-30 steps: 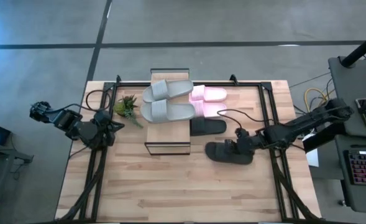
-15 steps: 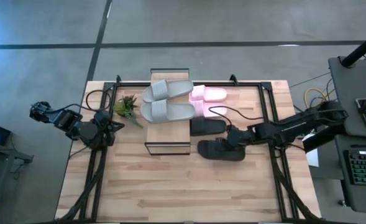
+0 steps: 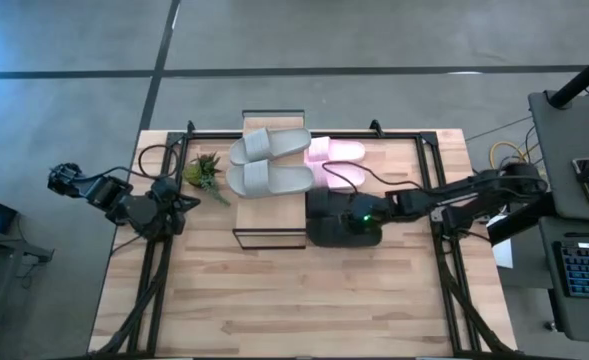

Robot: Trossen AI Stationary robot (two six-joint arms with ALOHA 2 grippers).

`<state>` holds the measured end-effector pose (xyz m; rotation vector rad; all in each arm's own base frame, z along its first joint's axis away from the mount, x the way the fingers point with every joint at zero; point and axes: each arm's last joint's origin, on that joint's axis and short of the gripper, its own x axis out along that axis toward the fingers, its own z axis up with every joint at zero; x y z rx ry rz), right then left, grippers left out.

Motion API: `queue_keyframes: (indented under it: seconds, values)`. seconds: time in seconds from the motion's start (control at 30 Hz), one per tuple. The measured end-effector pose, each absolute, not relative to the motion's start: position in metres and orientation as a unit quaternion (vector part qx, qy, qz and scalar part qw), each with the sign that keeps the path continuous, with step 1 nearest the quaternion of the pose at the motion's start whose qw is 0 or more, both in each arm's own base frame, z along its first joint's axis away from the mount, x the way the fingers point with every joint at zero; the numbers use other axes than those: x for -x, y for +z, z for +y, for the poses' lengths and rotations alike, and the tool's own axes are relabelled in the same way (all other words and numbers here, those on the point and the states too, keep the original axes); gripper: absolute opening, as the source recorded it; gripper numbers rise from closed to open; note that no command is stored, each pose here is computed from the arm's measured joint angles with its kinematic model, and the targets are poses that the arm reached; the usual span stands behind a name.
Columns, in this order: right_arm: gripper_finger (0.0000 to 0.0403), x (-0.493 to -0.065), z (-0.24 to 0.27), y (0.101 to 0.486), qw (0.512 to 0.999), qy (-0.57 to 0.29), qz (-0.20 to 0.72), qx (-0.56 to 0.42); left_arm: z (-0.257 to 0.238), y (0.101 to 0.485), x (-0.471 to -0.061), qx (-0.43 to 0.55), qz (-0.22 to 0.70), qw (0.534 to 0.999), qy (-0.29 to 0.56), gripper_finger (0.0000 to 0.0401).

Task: Pick and place slides into the shelf
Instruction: Move the bottom black slide to the center of the table aligned with the other black slide

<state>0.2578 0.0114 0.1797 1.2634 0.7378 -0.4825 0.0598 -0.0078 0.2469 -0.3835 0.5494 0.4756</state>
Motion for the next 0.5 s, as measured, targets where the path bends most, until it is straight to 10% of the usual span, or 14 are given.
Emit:
queue_keyframes:
  seconds: [0.5]
  values:
    - [0.0009, -0.291, 0.012, 0.181, 0.734, -0.177, 0.325, -0.57, -0.008, 0.247, -0.06, 0.187, 0.267, 0.917, 0.231, 0.0]
